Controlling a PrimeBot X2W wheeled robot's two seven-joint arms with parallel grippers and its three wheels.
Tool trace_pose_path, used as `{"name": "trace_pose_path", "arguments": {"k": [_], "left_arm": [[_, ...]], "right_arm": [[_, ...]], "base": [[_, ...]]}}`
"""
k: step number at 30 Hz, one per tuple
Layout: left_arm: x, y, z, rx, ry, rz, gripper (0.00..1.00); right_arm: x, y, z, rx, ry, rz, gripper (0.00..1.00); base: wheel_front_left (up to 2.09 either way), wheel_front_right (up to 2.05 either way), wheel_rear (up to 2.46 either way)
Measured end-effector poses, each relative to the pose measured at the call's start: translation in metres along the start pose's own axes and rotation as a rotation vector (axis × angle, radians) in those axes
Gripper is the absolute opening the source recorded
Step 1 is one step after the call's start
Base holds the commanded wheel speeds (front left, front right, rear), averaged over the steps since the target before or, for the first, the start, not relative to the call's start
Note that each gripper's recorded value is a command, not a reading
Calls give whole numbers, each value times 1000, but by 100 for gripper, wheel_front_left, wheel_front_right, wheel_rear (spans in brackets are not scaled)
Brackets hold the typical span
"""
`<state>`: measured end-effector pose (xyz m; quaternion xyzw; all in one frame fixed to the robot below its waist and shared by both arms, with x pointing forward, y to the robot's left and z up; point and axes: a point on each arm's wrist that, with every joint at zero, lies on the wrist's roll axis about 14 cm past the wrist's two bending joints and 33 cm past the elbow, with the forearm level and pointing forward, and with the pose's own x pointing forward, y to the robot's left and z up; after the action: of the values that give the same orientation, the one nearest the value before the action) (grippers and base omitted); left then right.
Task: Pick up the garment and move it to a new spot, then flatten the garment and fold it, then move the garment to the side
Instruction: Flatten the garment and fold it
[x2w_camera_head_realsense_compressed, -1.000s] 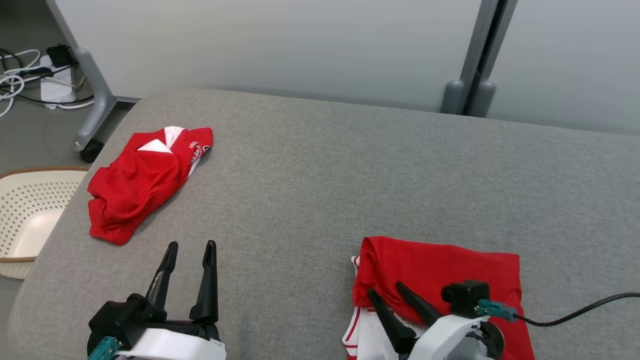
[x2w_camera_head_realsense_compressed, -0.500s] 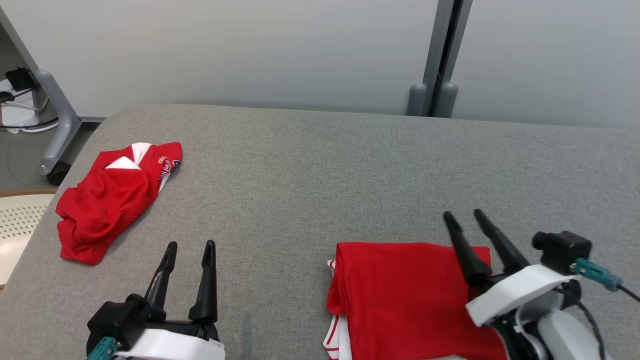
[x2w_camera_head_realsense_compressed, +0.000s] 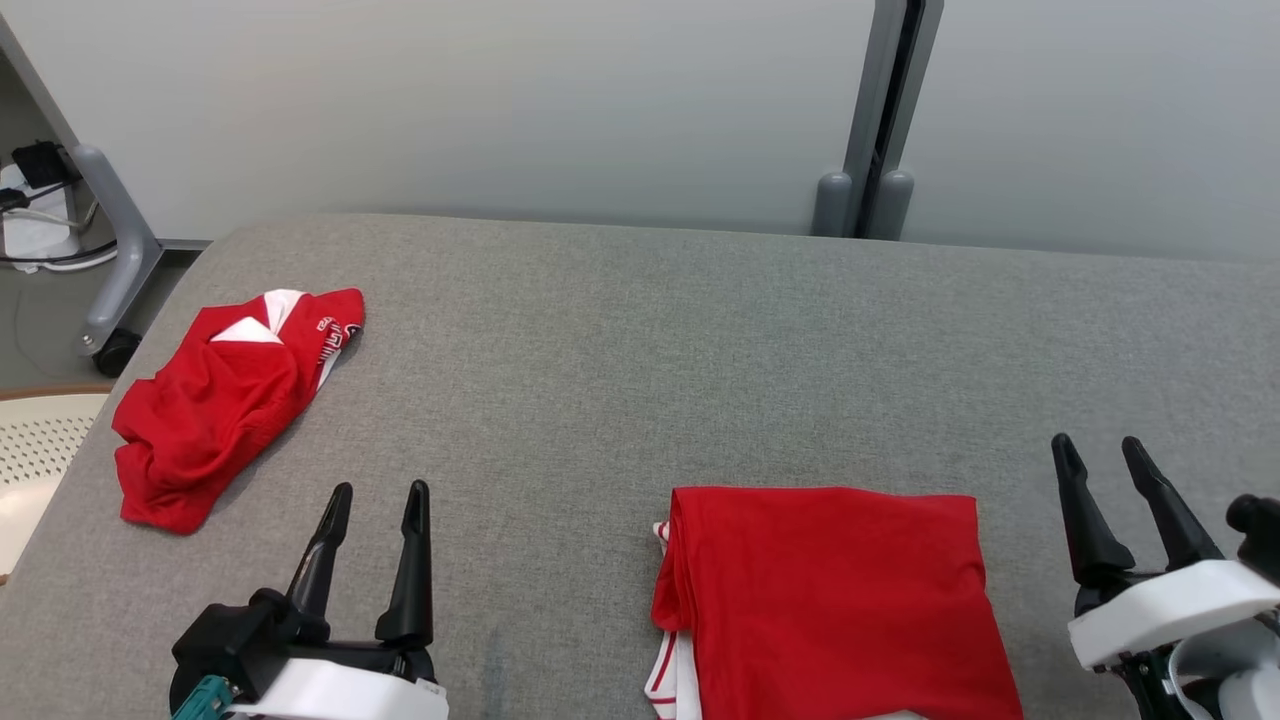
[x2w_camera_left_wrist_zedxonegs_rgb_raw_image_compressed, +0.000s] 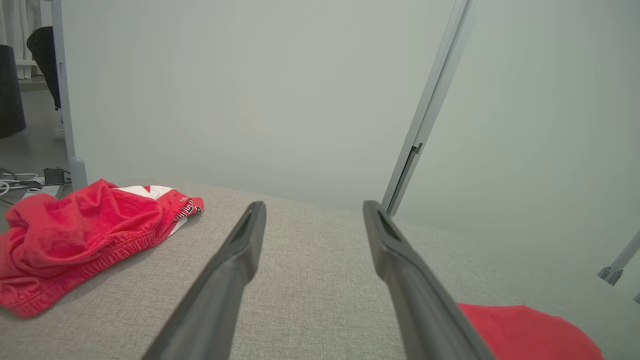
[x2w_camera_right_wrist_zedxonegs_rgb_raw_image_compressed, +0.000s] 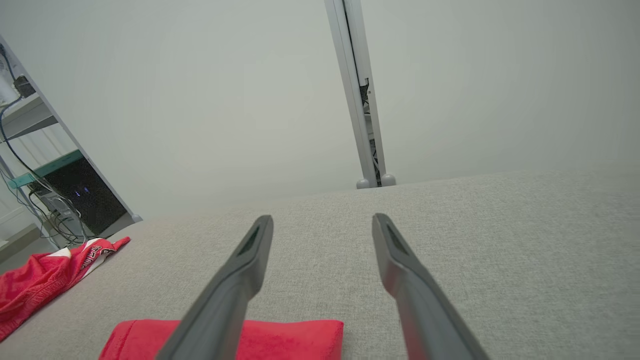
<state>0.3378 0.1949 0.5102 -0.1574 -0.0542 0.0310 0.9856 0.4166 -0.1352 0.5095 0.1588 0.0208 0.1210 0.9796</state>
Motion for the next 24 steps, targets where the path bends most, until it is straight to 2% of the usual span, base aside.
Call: {"name": "trace_pose_path", "arguments": {"k": [12,24], "left_arm": [[7,-9,3,30,-12,-32,100],[12,-13,6,83,-23,-52,100]], "right_arm": [[-39,-15,26,-131,-111,-57,100],[-60,-25,26,-145,-134,-99,100]], "base": [[0,0,0],[0,0,0]]}}
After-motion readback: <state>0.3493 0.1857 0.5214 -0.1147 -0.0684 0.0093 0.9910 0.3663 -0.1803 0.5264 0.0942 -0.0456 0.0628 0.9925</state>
